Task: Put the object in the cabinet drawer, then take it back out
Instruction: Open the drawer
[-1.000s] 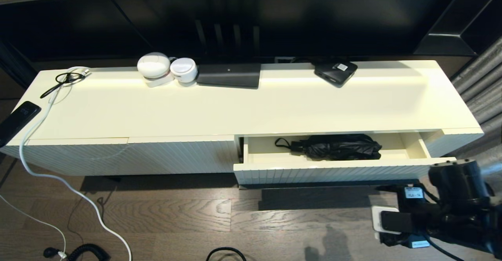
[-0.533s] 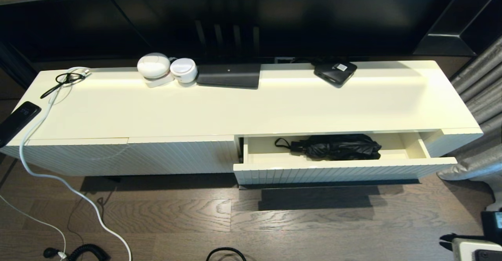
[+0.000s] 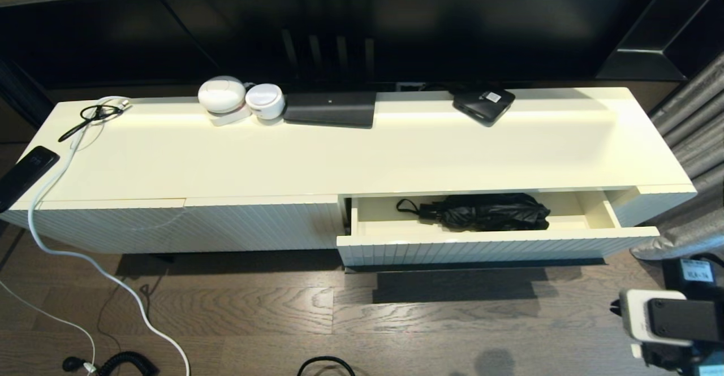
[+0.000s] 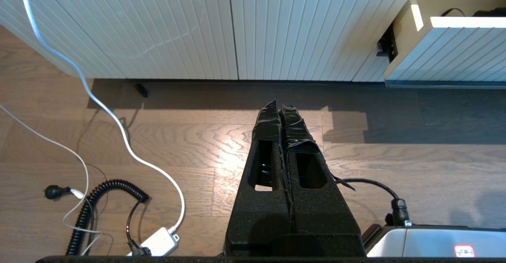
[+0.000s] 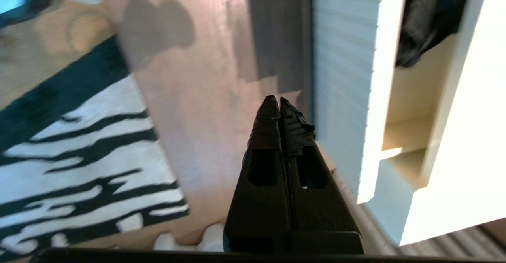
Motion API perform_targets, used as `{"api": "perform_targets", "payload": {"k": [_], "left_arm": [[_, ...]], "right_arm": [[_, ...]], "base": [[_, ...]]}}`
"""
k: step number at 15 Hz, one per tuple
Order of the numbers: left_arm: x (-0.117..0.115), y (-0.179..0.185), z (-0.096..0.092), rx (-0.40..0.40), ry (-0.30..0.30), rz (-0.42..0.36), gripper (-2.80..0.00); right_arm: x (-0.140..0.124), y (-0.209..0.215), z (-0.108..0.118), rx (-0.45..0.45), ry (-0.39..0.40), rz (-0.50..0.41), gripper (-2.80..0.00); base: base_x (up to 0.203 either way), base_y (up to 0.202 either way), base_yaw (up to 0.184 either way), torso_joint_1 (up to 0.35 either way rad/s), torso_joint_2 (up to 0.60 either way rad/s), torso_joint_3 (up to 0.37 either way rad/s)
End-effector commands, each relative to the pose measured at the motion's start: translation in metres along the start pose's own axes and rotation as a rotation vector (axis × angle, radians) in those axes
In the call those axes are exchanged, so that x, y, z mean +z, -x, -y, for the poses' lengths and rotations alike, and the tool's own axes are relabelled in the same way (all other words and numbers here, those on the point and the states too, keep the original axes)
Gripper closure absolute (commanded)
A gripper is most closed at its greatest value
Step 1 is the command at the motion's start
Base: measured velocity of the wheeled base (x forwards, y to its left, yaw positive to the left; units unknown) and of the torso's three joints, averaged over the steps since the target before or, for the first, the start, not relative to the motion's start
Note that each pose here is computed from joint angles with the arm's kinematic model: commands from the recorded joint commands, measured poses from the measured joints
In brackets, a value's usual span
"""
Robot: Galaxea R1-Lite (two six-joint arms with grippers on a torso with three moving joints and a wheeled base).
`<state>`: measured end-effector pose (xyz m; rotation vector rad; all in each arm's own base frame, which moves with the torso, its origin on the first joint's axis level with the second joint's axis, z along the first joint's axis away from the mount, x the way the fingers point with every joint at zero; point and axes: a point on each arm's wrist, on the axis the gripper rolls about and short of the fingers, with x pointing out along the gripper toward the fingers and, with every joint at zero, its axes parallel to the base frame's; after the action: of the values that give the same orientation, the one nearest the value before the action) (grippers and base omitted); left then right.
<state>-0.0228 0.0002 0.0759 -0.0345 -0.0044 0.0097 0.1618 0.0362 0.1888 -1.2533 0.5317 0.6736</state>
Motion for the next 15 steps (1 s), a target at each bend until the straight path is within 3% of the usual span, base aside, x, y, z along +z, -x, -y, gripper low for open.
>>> {"api": "perform_targets", "payload": {"k": [1,7,15], "left_arm": [[0.000,0.000,0.000,0.001,0.001,-0.001,0.00],[0.000,0.000,0.000,0.000,0.001,-0.001,0.00],[0.000,0.000,0.000,0.001,0.001,-0.001,0.00]], "right_arm": [[0.006,-0.044,0.019,0.063,0.008,-0.021,0.00],[0.021,-0.108,0.067,-0.084,0.081,0.019,0.00],[0.025,-0.137,0.086,-0.167,0.122,0.024,0.00]], "base": [[0.000,0.000,0.000,0.000,0.00,0.000],[0.000,0.000,0.000,0.000,0.00,0.000],[0.000,0.000,0.000,0.000,0.00,0.000]]}}
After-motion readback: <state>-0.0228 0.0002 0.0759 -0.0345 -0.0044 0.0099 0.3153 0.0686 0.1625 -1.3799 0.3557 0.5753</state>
